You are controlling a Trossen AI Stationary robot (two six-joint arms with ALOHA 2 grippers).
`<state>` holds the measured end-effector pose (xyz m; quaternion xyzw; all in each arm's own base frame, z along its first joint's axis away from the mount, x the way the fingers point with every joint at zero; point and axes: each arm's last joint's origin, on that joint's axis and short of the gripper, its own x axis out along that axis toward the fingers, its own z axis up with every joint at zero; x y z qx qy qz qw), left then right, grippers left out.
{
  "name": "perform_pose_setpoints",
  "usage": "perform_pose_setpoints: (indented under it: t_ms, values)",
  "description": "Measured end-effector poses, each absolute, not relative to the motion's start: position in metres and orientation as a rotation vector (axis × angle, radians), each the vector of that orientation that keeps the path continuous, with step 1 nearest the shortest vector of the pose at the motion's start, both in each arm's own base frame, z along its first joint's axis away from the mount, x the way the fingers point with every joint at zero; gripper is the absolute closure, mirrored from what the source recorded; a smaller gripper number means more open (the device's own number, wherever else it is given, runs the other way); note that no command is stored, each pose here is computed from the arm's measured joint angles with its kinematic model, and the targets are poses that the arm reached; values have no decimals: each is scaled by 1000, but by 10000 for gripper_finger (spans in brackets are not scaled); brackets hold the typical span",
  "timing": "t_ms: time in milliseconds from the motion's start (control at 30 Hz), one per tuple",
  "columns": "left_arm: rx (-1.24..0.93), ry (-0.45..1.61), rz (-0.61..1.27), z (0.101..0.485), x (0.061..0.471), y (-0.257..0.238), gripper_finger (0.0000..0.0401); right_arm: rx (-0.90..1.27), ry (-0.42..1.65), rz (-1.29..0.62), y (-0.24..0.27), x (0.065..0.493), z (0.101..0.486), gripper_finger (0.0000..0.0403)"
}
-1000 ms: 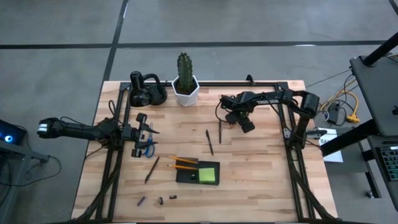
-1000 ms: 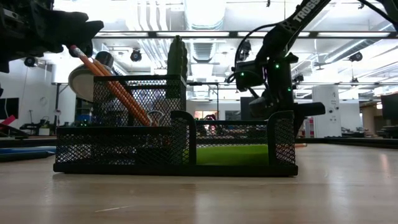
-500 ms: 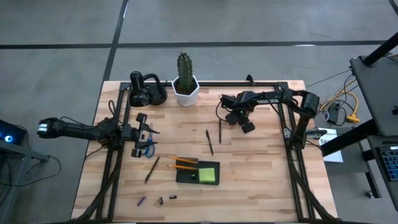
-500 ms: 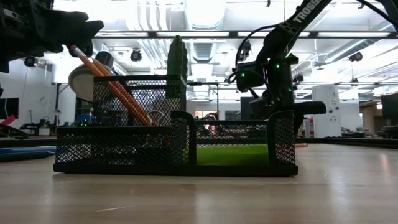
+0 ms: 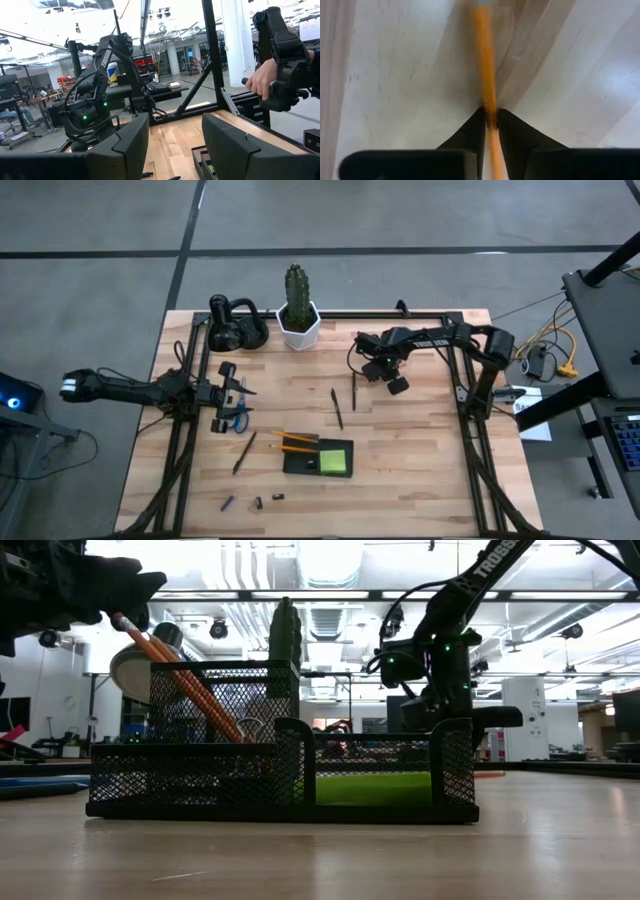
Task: Pick and place office supplies into organizer
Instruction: Put the yellow pencil into the desk organizer
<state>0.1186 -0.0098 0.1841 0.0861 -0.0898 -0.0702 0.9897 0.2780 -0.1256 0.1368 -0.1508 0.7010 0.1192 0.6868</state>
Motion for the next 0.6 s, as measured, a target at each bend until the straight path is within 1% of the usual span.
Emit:
perform_pose_setpoints:
  t_ms: [133, 300, 500, 600]
  values:
    - [173, -181, -141, 184, 119, -10, 232, -341, 1568, 270, -125, 276, 135, 387]
    - [172, -185, -140, 185, 119, -10, 232, -319, 1573, 243, -125, 276, 135, 388]
    - [173, -230, -137, 189, 118, -10, 232, -207, 1552, 103, -128, 284, 141, 389]
    - [174, -232, -136, 189, 118, -10, 232, -192, 1538, 79, -129, 287, 145, 389]
